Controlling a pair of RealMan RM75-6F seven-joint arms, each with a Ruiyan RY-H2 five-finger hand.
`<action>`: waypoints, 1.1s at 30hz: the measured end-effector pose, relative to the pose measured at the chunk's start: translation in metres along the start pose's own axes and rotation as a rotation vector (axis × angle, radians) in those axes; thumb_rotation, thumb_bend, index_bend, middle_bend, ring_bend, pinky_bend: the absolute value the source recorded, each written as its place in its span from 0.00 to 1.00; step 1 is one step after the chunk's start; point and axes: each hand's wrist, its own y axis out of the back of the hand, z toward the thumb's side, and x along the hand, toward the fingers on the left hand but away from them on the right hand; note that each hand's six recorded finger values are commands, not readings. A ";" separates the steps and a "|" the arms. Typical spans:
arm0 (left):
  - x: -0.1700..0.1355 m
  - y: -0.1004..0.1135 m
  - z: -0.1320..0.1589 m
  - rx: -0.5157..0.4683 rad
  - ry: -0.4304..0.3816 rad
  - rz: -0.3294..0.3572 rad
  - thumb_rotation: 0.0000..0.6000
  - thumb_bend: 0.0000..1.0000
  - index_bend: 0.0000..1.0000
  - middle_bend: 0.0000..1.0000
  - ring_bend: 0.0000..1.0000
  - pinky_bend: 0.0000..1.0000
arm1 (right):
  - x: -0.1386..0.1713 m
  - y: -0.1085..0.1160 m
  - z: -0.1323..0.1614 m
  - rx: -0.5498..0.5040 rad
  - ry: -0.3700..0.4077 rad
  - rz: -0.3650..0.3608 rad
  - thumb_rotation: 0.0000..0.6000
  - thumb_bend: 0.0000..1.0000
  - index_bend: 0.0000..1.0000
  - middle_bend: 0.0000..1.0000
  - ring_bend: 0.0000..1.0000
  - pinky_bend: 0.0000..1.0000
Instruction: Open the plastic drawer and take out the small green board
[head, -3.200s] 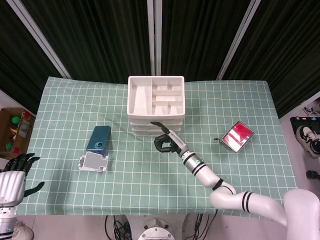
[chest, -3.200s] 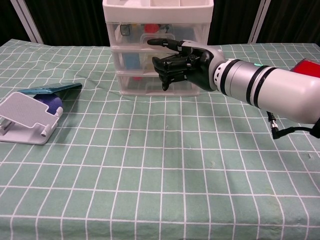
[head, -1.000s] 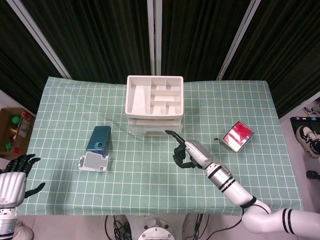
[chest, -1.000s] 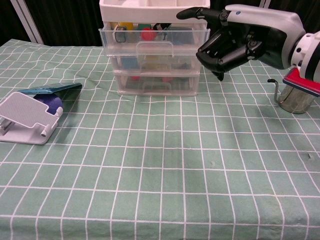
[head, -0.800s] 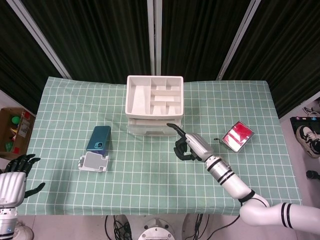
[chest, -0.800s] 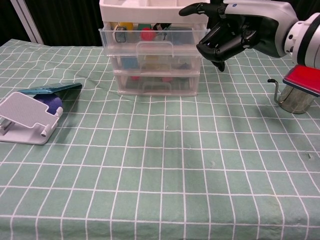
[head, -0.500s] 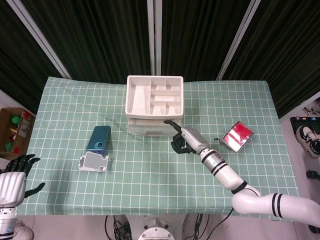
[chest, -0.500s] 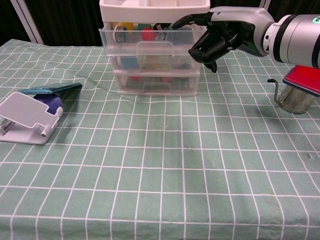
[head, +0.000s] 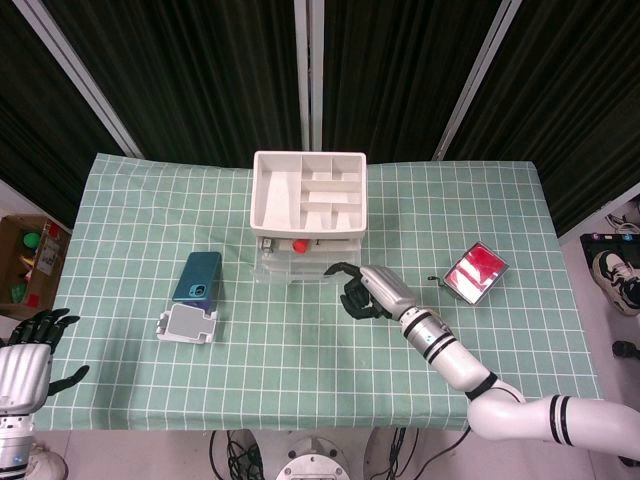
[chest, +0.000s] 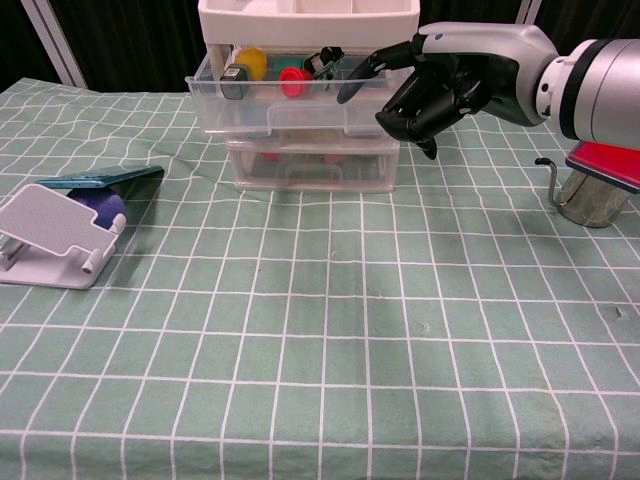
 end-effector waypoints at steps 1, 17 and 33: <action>0.000 0.000 0.000 0.000 0.000 0.000 1.00 0.00 0.25 0.19 0.14 0.21 | 0.002 -0.001 0.001 0.001 0.004 0.005 1.00 0.48 0.31 0.76 0.67 0.65; 0.000 -0.002 0.001 -0.002 -0.001 -0.002 1.00 0.00 0.25 0.19 0.14 0.21 | 0.029 -0.016 0.000 0.023 0.015 0.068 1.00 0.48 0.17 0.76 0.67 0.65; -0.006 0.009 0.001 0.000 0.001 0.034 1.00 0.00 0.25 0.19 0.14 0.21 | 0.058 0.038 0.039 0.457 0.127 -0.022 1.00 0.30 0.16 0.85 0.80 0.80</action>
